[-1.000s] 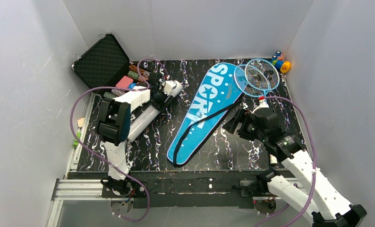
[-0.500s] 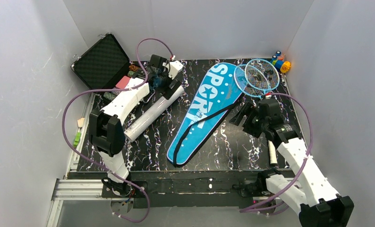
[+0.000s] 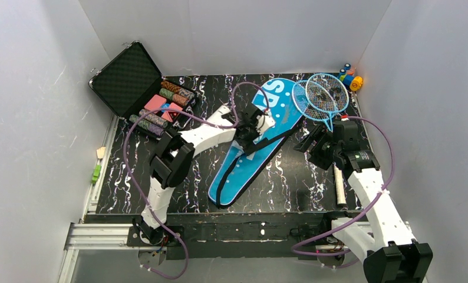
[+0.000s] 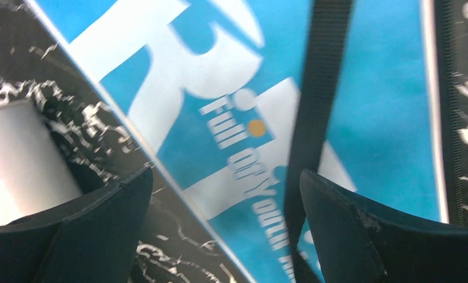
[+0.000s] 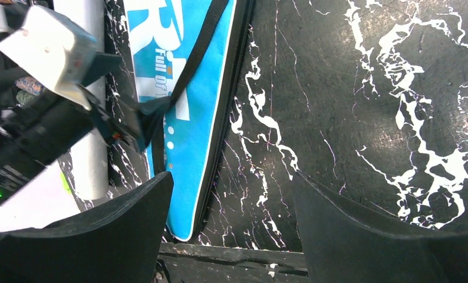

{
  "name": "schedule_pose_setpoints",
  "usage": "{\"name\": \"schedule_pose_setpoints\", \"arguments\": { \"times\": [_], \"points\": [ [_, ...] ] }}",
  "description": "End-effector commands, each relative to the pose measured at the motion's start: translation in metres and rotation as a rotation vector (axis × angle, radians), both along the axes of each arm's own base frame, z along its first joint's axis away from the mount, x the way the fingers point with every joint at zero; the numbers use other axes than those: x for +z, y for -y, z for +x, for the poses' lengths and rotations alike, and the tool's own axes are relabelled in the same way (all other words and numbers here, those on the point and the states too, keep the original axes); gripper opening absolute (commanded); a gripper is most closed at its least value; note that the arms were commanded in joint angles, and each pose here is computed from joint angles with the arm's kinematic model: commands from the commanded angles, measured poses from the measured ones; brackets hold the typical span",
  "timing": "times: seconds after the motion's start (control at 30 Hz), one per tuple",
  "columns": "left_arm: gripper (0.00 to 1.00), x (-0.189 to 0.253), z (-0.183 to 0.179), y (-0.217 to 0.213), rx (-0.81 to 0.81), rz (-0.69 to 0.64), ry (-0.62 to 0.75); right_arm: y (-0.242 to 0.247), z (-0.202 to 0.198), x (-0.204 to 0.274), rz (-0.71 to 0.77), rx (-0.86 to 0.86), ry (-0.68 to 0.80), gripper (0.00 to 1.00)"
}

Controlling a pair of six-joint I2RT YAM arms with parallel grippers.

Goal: Pack up the badminton gear

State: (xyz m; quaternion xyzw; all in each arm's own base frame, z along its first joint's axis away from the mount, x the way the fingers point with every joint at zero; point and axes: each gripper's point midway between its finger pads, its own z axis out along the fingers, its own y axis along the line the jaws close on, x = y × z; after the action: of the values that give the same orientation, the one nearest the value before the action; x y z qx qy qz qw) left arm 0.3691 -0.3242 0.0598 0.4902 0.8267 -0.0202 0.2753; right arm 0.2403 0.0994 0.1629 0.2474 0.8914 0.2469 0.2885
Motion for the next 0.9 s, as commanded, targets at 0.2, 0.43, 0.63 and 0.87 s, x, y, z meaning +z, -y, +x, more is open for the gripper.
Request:
{"name": "schedule_pose_setpoints", "arguments": {
  "times": [0.2,0.43,0.63,0.87],
  "points": [
    [0.93,0.017,-0.059,0.08,-0.168,-0.099,0.035,-0.001,0.002,0.001,0.028,0.006,0.044,0.8],
    [0.84,0.002,-0.048,0.086,-0.145,-0.075,0.061,-0.001,0.001,0.0,0.031,0.012,0.053,0.79],
    [0.65,-0.011,-0.047,0.085,-0.148,-0.053,0.05,-0.003,0.003,0.0,0.048,0.016,0.056,0.77],
    [0.16,-0.01,-0.047,0.084,-0.147,-0.049,0.05,-0.005,0.003,-0.001,0.062,0.026,0.062,0.75]
  ]
}}
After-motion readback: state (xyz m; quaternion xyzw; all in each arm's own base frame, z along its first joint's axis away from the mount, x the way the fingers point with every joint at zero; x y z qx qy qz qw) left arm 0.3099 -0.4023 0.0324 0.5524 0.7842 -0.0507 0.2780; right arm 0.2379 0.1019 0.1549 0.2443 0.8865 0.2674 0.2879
